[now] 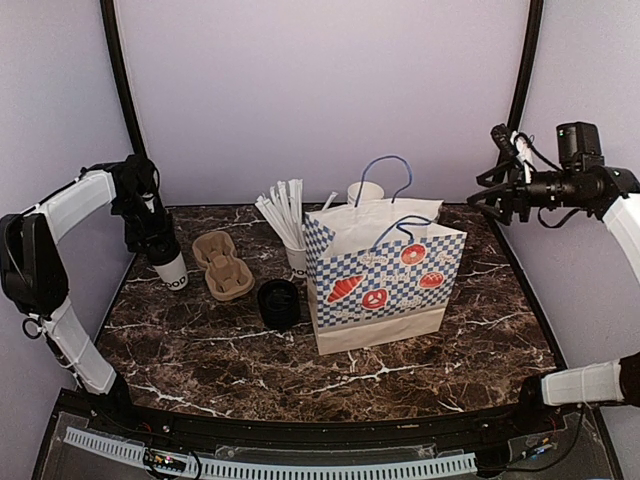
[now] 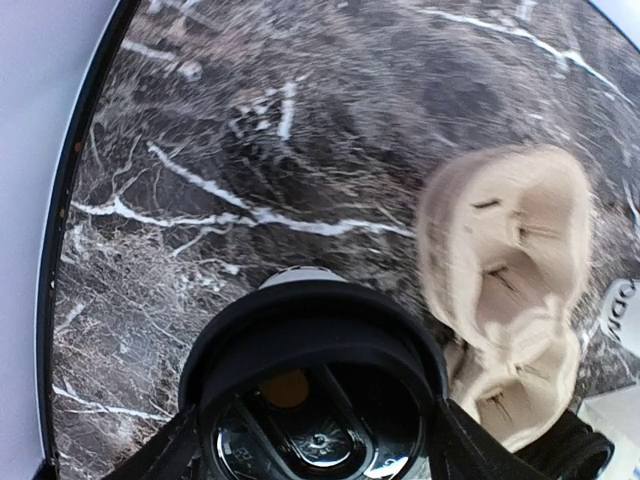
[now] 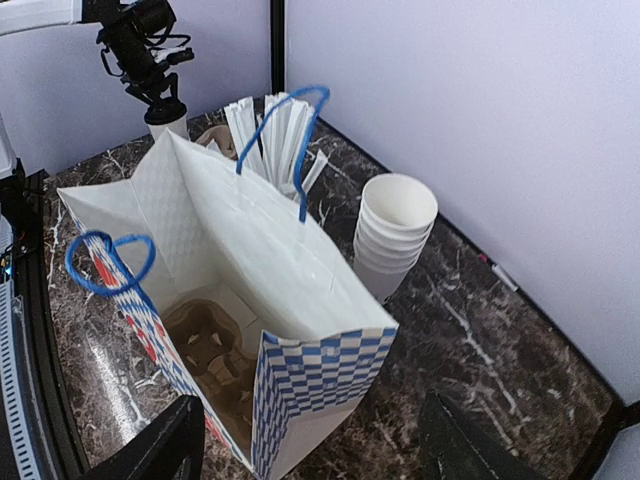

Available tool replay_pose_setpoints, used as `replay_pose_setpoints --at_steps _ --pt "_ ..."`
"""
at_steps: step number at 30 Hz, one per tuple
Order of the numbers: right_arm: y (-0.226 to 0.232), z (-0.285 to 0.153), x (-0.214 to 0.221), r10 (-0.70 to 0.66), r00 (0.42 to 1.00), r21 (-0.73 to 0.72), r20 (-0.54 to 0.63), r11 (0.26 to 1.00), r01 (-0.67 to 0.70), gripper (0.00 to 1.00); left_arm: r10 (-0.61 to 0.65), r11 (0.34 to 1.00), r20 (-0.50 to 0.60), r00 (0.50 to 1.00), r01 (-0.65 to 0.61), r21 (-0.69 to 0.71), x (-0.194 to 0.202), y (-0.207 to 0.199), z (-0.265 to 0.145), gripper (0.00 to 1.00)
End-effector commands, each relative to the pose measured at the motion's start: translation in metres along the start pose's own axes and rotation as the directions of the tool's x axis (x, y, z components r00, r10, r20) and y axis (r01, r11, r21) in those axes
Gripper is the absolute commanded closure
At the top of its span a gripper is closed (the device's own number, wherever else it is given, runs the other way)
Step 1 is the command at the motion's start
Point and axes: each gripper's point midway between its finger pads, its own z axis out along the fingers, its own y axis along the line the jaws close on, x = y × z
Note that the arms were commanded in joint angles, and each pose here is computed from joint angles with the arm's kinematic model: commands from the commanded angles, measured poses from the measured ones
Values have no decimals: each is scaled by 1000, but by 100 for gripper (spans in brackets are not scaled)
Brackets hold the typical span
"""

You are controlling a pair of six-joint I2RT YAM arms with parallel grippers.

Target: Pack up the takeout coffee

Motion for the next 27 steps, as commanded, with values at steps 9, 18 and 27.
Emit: replay_pose_setpoints --at_steps 9,18,27 --pt "-35 34 -40 -48 998 -23 -27 999 47 24 243 877 380 892 -370 307 17 -90 -167 58" --pt "-11 105 -37 -135 986 -168 -102 979 117 24 292 567 606 740 -644 514 67 -156 -266 62" --pt "1 158 -32 -178 966 -263 -187 957 125 38 305 342 675 672 -738 582 106 -186 -306 65"
